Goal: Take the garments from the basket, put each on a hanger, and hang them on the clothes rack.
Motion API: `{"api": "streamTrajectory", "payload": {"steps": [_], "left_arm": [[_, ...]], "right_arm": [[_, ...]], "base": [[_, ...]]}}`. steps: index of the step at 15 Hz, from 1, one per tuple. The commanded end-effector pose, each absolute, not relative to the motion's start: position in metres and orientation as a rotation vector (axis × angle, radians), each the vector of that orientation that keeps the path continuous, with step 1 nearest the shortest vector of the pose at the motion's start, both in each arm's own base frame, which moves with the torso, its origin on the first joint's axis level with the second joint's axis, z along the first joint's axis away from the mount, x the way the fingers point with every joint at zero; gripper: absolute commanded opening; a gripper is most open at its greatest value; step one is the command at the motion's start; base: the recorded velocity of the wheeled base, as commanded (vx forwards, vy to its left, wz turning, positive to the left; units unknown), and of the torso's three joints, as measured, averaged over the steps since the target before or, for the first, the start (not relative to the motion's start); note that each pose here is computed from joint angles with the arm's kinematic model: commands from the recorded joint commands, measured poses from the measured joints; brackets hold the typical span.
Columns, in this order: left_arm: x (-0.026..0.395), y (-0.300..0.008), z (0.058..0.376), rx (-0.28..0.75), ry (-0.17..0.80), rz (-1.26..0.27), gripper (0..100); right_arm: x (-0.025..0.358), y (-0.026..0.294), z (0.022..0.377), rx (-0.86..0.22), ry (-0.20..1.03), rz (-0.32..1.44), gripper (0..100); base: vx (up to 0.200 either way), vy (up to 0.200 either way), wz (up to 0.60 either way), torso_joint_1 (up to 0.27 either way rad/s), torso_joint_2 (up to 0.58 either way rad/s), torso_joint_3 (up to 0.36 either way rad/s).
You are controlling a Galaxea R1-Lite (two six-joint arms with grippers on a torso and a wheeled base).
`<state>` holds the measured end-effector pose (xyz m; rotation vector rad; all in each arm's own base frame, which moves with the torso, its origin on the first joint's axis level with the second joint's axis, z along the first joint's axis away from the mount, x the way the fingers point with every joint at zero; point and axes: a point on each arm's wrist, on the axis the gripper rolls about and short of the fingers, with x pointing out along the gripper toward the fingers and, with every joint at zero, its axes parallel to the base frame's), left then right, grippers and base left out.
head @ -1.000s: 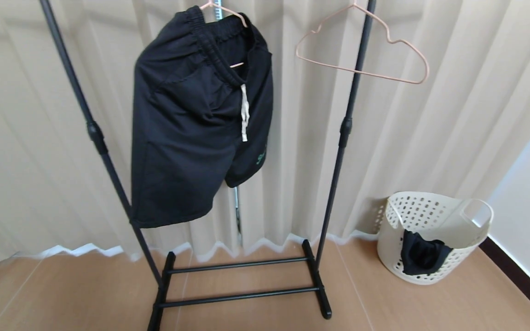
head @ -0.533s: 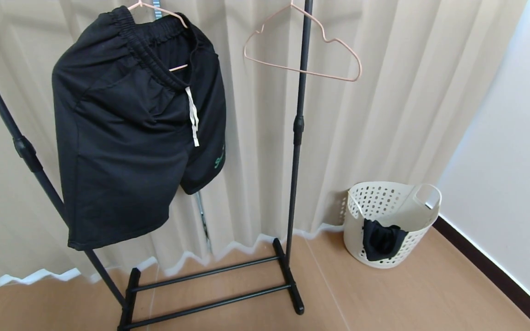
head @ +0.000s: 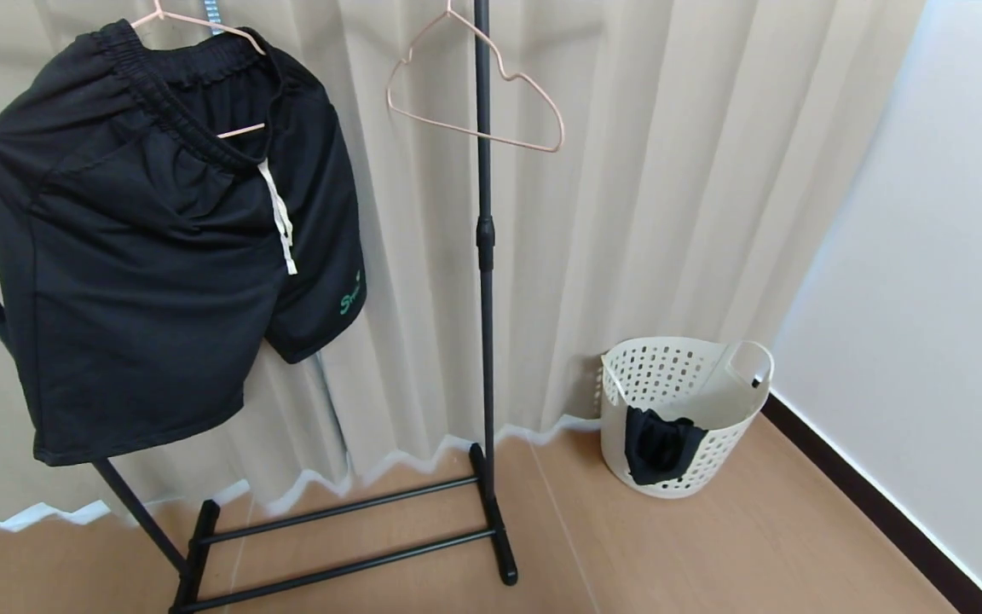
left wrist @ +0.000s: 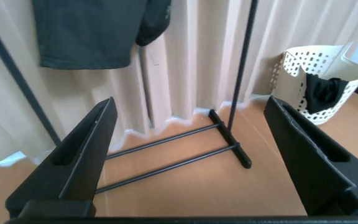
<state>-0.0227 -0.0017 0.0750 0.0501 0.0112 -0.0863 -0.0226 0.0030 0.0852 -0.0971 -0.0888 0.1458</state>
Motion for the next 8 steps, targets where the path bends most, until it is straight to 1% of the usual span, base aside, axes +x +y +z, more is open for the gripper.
{"api": "streamTrajectory", "payload": {"steps": [1, 6, 7, 8], "left_arm": [[-0.0225, -0.0017, 0.0749, 0.050, 0.013, -0.086, 100], [-0.0225, -0.0016, 0.0749, 0.050, 0.013, -0.085, 100], [-0.0225, -0.0016, 0.0749, 0.050, 0.013, -0.085, 100], [-0.0225, -0.0016, 0.0749, 0.050, 0.013, -0.085, 100]], "right_arm": [[-0.0225, 0.0030, 0.0853, -0.097, -0.088, 0.146, 100], [-0.0225, 0.0030, 0.0853, -0.097, -0.088, 0.146, 100], [-0.0225, 0.0030, 0.0853, -0.097, -0.088, 0.146, 100], [-0.0225, 0.0030, 0.0853, -0.097, -0.088, 0.146, 100]], "base": [[0.200, -0.200, 0.00, 0.002, 0.00, 0.002], [0.200, -0.200, 0.00, 0.003, 0.00, 0.008], [0.200, 0.000, 0.00, 0.007, 0.01, -0.002], [0.200, -0.200, 0.00, 0.002, 0.00, 0.002]]}}
